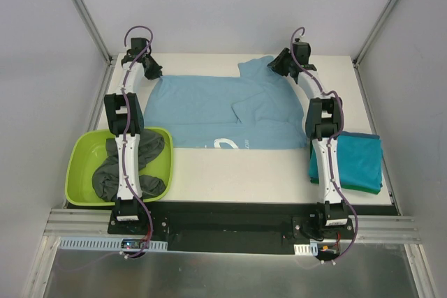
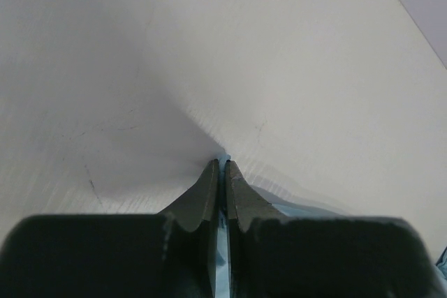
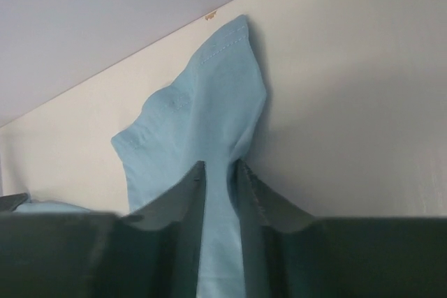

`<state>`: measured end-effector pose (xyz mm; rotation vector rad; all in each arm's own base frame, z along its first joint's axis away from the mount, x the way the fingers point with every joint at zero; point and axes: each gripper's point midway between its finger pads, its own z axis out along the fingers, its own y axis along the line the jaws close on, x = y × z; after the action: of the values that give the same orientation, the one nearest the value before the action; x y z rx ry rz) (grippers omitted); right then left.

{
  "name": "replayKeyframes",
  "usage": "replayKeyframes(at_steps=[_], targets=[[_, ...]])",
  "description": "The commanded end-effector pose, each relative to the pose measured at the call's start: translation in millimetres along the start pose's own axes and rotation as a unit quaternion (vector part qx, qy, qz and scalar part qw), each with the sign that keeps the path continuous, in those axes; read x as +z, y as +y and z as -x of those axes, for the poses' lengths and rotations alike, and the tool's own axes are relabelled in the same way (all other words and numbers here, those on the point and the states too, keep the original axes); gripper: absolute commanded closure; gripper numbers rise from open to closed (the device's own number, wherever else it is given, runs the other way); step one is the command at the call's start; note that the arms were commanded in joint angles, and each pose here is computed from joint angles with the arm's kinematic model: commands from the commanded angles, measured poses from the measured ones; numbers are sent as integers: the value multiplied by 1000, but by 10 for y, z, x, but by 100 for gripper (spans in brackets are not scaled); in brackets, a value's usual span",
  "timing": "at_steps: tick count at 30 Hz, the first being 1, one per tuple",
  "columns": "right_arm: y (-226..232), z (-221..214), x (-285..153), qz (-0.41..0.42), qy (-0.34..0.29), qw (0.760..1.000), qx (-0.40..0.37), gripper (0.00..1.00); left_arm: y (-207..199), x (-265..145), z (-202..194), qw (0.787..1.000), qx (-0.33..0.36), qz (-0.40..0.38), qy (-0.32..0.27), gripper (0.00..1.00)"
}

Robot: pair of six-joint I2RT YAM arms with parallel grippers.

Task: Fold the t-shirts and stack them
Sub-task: Grap the side of the flattened tshirt furthest away from the robot with both arms

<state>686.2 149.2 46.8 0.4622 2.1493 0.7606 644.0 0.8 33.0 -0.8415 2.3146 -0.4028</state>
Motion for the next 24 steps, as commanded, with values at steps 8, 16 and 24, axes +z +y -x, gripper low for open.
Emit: replayKeyframes(at_steps=[8,16,24], targets=[[111,217,-68,16,-22,1000,-3,99,79,17,-84,999,-25,-16,29,100],[382,378,-330,48,-27,997,-59,100,-8,-46,-122,997,-4,-55,47,100],[721,470,-829,83,-49,983,-157,100,-189,-396,-75,995,27,-87,44,100]])
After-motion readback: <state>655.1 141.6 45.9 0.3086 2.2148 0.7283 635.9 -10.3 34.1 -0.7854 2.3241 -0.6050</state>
